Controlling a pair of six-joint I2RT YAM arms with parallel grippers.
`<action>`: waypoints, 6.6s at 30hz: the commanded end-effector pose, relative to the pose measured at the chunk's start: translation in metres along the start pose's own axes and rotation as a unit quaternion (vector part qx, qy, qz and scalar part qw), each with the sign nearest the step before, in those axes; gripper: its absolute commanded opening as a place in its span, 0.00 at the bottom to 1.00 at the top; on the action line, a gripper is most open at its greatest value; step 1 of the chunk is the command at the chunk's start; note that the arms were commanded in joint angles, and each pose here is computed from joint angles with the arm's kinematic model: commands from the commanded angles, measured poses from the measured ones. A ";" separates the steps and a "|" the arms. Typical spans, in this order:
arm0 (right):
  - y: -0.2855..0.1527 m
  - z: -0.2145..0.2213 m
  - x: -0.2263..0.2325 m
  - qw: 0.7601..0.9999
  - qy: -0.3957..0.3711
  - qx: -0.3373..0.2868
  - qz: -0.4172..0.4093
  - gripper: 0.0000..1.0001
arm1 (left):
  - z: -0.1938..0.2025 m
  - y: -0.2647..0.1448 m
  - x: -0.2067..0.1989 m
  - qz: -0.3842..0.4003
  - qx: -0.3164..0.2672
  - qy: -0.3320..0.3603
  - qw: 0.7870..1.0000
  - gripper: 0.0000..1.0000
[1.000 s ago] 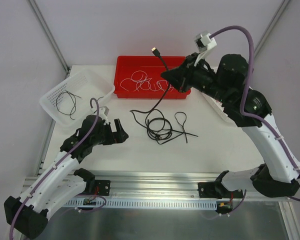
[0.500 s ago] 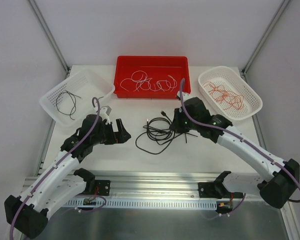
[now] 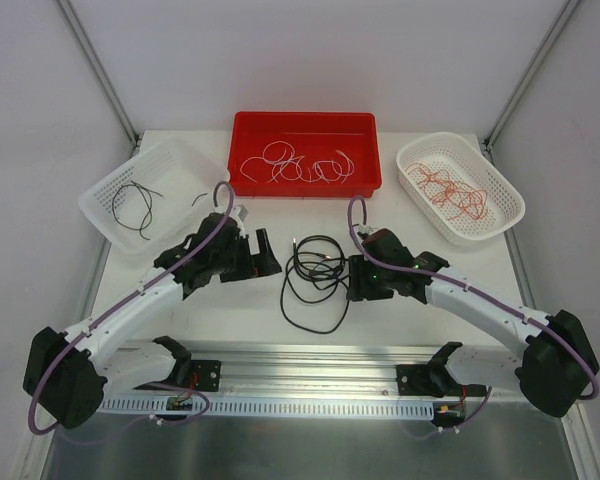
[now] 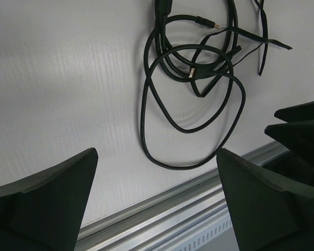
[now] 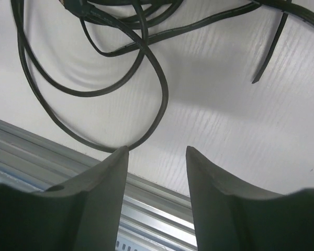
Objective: Untangle the cables
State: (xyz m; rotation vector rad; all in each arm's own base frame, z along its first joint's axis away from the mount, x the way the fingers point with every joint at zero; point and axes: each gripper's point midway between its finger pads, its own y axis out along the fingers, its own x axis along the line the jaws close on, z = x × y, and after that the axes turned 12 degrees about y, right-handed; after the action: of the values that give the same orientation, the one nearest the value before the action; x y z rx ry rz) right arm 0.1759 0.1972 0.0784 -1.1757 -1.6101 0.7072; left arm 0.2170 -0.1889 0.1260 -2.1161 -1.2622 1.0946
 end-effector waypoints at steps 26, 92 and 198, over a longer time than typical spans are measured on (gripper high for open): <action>-0.039 -0.021 -0.024 0.992 -0.012 -0.129 0.002 0.82 | 0.028 0.133 -0.011 -0.121 0.115 0.073 0.983 0.45; -0.073 -0.036 -0.048 0.980 -0.036 -0.191 0.048 0.95 | -0.234 -0.106 0.296 -0.338 -0.212 -0.221 0.890 0.94; -0.317 -0.181 0.005 0.907 -0.013 -0.417 -0.058 0.01 | 0.017 0.111 0.045 -0.205 0.133 0.036 0.969 0.74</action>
State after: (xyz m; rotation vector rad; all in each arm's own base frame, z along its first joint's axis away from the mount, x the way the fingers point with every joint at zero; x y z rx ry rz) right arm 0.2406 0.0444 0.4086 -1.8113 -1.9184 -0.1131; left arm 0.2907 -0.2227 0.0211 -1.6464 -1.3839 0.9497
